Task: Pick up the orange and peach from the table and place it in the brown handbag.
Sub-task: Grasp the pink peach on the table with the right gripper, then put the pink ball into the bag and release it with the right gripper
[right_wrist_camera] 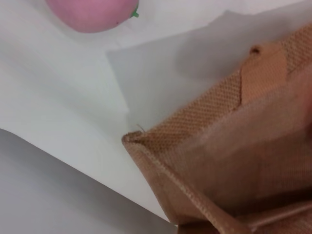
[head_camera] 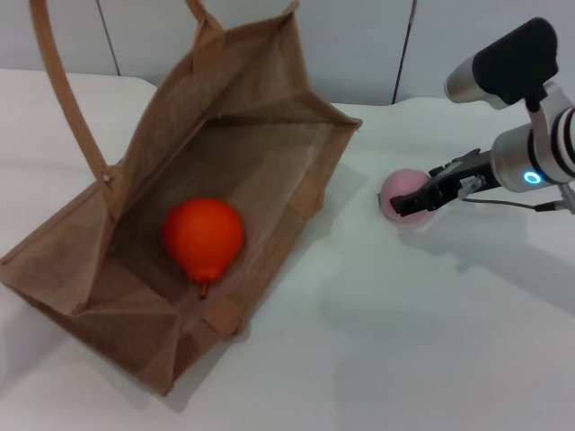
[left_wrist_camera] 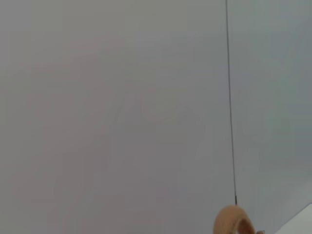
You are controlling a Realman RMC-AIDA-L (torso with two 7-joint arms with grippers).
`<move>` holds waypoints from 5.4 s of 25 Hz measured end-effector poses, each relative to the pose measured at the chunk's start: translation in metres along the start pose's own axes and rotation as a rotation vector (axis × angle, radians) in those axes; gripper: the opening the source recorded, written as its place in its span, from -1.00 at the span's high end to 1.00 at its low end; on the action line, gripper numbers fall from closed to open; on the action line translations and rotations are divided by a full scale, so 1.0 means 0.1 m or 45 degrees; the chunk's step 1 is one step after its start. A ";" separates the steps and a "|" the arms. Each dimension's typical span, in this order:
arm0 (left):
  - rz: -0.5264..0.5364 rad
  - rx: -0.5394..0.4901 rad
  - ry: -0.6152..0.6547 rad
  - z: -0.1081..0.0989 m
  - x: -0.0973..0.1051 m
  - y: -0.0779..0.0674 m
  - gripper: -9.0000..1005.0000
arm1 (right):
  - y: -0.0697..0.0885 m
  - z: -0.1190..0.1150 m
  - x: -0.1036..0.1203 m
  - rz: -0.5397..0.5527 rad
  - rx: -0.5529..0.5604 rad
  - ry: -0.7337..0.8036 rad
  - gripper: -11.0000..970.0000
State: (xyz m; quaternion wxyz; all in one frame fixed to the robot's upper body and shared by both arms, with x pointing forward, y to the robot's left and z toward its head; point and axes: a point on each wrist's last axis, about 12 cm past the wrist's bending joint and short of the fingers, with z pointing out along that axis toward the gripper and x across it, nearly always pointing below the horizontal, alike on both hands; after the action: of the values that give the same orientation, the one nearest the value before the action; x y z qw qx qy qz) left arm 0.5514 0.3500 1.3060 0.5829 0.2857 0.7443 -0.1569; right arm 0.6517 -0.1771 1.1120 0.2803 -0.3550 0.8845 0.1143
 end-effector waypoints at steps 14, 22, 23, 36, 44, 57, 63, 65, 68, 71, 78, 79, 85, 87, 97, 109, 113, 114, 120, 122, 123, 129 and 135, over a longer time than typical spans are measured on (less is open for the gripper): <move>-0.005 -0.004 0.005 -0.01 0.02 0.00 0.74 | 0.03 0.00 0.00 0.013 -0.025 0.015 -0.44; -0.008 -0.010 0.008 -0.03 0.03 0.01 0.74 | 0.05 -0.01 -0.03 0.015 -0.048 -0.005 -0.27; -0.008 -0.011 0.008 -0.03 0.03 0.01 0.74 | 0.05 -0.01 -0.03 0.015 -0.048 -0.005 -0.23; -0.011 -0.013 0.009 -0.03 0.03 0.02 0.74 | 0.05 -0.01 -0.02 0.023 -0.047 -0.011 -0.01; -0.031 0.001 0.015 0.00 0.07 0.02 0.75 | 0.04 -0.01 -0.02 0.030 -0.039 -0.022 0.09; -0.035 -0.029 0.047 -0.01 0.11 0.06 0.74 | 0.05 -0.14 -0.09 0.028 -0.039 -0.090 0.23; -0.040 -0.043 0.054 -0.03 0.13 0.07 0.75 | 0.03 -0.47 -0.15 0.030 0.016 -0.204 0.23; -0.042 -0.051 0.057 -0.04 0.14 0.08 0.75 | 0.03 -0.55 -0.14 0.030 0.035 -0.202 0.24; -0.042 -0.055 0.057 -0.05 0.14 0.09 0.74 | 0.09 -0.71 -0.18 0.006 0.029 -0.223 0.24; -0.040 -0.067 0.052 -0.05 0.13 0.10 0.74 | 0.26 -0.89 -0.26 -0.049 0.005 -0.276 0.24; -0.031 -0.092 0.073 -0.02 0.13 0.12 0.75 | 0.85 -1.08 -0.47 -0.212 -0.099 -0.353 0.24; -0.031 -0.088 0.072 0.00 0.13 0.11 0.75 | 0.88 -1.07 -0.48 -0.225 -0.111 -0.350 0.24; -0.024 -0.034 0.048 0.09 0.04 0.07 0.74 | 1.04 -0.90 -0.51 -0.280 -0.174 -0.332 0.25; -0.013 -0.009 0.039 0.13 0.01 0.04 0.74 | 1.03 -0.81 -0.52 -0.280 -0.174 -0.317 0.25; 0.016 0.105 -0.041 0.25 -0.16 -0.10 0.74 | 0.98 -0.57 -0.58 -0.282 -0.231 -0.328 0.25; 0.034 0.145 -0.091 0.22 -0.22 -0.16 0.75 | 1.01 -0.52 -0.66 -0.316 -0.361 -0.419 0.26; 0.048 0.173 -0.095 0.24 -0.26 -0.20 0.74 | 1.02 -0.52 -0.71 -0.326 -0.361 -0.435 0.26; 0.048 0.173 -0.095 0.24 -0.26 -0.20 0.74 | 1.03 -0.52 -0.72 -0.331 -0.362 -0.436 0.25; 0.067 0.221 -0.083 0.31 -0.30 -0.28 0.74 | 1.03 -0.47 -0.76 -0.333 -0.357 -0.423 0.24; 0.077 0.242 -0.097 0.32 -0.33 -0.32 0.75 | 1.00 -0.45 -0.75 -0.321 -0.353 -0.416 0.23; 0.087 0.258 -0.112 0.32 -0.36 -0.34 0.75 | 1.00 -0.45 -0.74 -0.319 -0.352 -0.414 0.23; 0.098 0.285 -0.144 0.30 -0.40 -0.39 0.74 | 0.98 -0.41 -0.76 -0.312 -0.334 -0.416 0.21; 0.105 0.316 -0.126 0.35 -0.39 -0.44 0.74 | 0.97 -0.41 -0.78 -0.313 -0.330 -0.414 0.20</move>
State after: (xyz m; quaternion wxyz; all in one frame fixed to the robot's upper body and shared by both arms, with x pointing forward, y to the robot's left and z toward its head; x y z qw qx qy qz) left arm 0.5576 0.2860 1.3300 0.5849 0.3778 0.6772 -0.2377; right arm 0.6140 -0.0794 1.1906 0.3828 -0.4699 0.7558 0.2477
